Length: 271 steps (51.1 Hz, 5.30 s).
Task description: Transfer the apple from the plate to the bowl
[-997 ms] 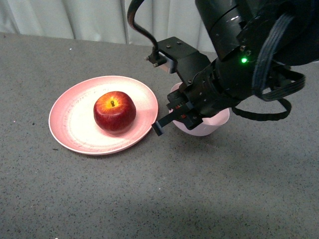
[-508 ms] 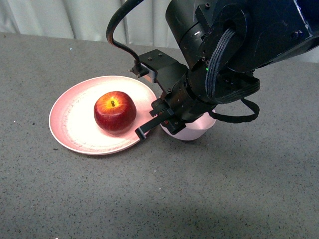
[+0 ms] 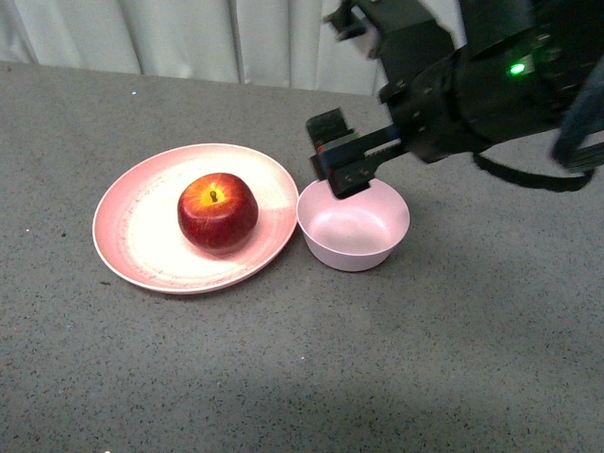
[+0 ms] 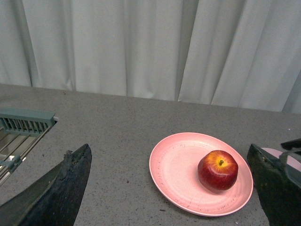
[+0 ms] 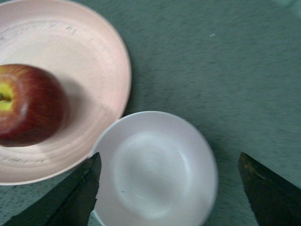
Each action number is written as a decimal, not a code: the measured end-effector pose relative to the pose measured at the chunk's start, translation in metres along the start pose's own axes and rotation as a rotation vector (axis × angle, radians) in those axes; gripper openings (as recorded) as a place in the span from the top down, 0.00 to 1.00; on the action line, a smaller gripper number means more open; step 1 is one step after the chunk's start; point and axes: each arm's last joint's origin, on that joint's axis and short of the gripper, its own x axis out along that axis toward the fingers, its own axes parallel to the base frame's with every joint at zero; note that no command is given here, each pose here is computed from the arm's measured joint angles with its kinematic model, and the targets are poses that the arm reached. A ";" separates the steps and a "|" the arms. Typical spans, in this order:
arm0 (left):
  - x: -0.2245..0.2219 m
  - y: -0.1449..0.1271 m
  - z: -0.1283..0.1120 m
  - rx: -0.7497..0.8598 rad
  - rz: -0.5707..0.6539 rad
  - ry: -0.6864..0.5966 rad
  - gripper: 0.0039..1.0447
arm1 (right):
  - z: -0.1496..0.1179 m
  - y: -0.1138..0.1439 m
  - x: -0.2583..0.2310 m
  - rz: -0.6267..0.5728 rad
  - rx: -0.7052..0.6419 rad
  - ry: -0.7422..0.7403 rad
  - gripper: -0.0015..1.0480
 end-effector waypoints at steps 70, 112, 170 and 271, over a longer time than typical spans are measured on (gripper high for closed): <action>0.000 0.000 0.000 0.000 0.000 -0.002 0.06 | -0.150 -0.030 -0.229 -0.528 0.249 -0.674 0.99; 0.000 0.000 0.000 0.000 0.000 -0.002 0.06 | -0.160 -0.015 -0.251 -0.530 0.245 -0.690 0.99; 0.000 0.000 0.000 0.000 0.001 -0.002 0.06 | -0.172 -0.006 -0.259 -0.527 0.246 -0.684 0.09; 0.253 -0.101 -0.086 -0.012 -0.315 0.825 0.06 | -0.172 -0.006 -0.259 -0.527 0.246 -0.684 0.09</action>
